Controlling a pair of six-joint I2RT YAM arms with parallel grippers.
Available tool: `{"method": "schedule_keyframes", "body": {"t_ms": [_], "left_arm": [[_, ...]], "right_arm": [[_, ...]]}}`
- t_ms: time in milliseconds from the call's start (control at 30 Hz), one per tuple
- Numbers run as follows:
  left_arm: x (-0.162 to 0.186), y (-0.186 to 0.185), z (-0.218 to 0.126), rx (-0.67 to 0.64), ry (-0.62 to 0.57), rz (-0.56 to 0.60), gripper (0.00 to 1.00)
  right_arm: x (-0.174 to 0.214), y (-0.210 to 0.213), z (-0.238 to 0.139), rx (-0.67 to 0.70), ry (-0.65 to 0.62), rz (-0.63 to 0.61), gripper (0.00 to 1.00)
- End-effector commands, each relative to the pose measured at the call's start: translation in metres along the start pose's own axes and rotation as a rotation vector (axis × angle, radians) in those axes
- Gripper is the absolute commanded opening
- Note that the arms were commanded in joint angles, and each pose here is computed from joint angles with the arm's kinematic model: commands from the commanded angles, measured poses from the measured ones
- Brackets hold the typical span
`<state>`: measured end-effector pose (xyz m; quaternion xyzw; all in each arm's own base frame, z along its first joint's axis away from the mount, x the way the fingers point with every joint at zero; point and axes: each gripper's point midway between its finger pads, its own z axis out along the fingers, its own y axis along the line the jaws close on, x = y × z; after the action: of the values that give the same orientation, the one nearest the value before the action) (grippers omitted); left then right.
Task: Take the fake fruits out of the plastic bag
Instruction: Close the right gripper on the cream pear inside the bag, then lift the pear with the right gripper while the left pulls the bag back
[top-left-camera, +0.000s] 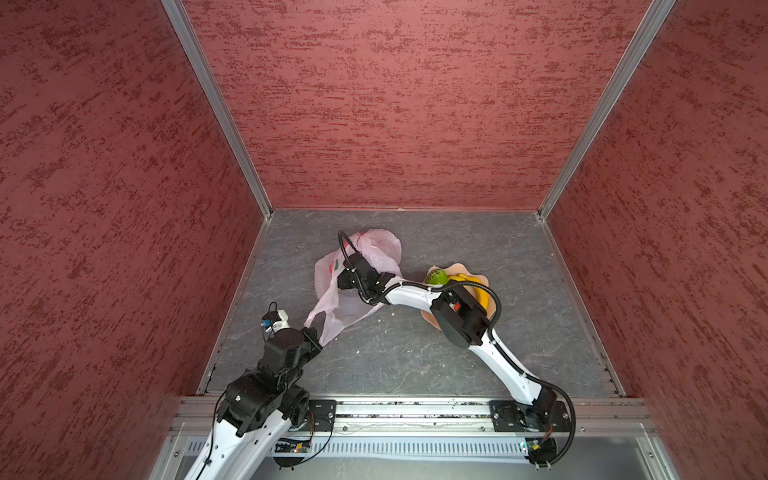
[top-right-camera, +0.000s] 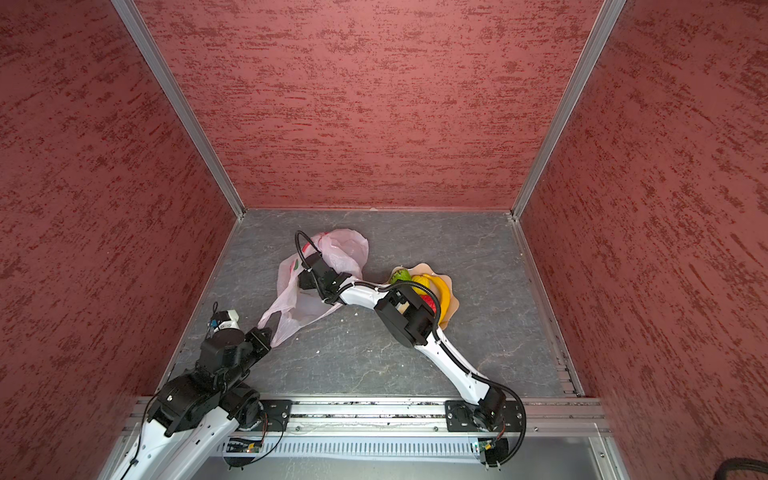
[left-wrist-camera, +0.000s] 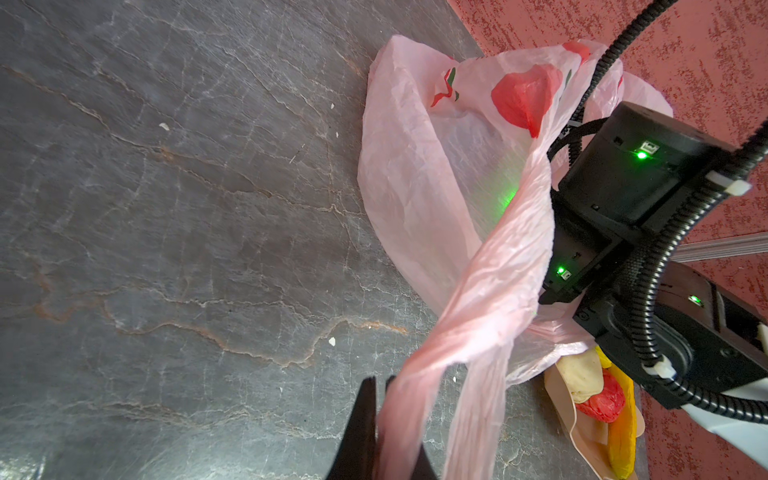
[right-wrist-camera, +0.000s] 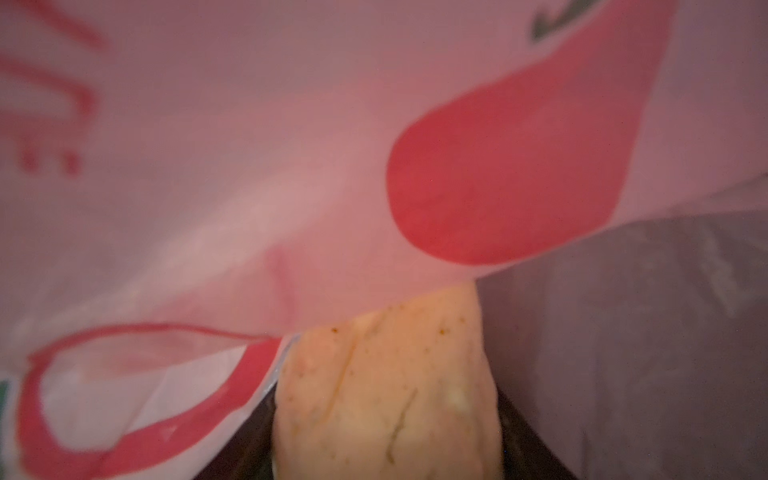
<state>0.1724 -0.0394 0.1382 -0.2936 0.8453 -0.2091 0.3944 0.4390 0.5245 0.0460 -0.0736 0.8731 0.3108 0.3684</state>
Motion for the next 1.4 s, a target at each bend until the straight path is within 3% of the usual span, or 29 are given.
{"method": "schedule_keyframes", "body": {"t_ms": [0,367,900,1367], "left_arm": [[-0.003,0.0,0.005,-0.012,-0.017,-0.005,0.09],[-0.014,-0.014,0.018,0.004,-0.052,0.012,0.09],[-0.037,-0.02,0.01,0.001,-0.143,0.007,0.09],[-0.07,-0.028,-0.016,-0.019,-0.253,0.028,0.1]], "right_arm": [[-0.018,0.006,-0.02,-0.034,-0.006,0.015,0.38],[-0.013,0.031,-0.06,-0.099,0.042,0.001,0.37],[-0.005,0.069,-0.122,-0.141,0.087,-0.052,0.37],[-0.008,0.053,-0.16,-0.032,0.099,-0.148,0.36]]}}
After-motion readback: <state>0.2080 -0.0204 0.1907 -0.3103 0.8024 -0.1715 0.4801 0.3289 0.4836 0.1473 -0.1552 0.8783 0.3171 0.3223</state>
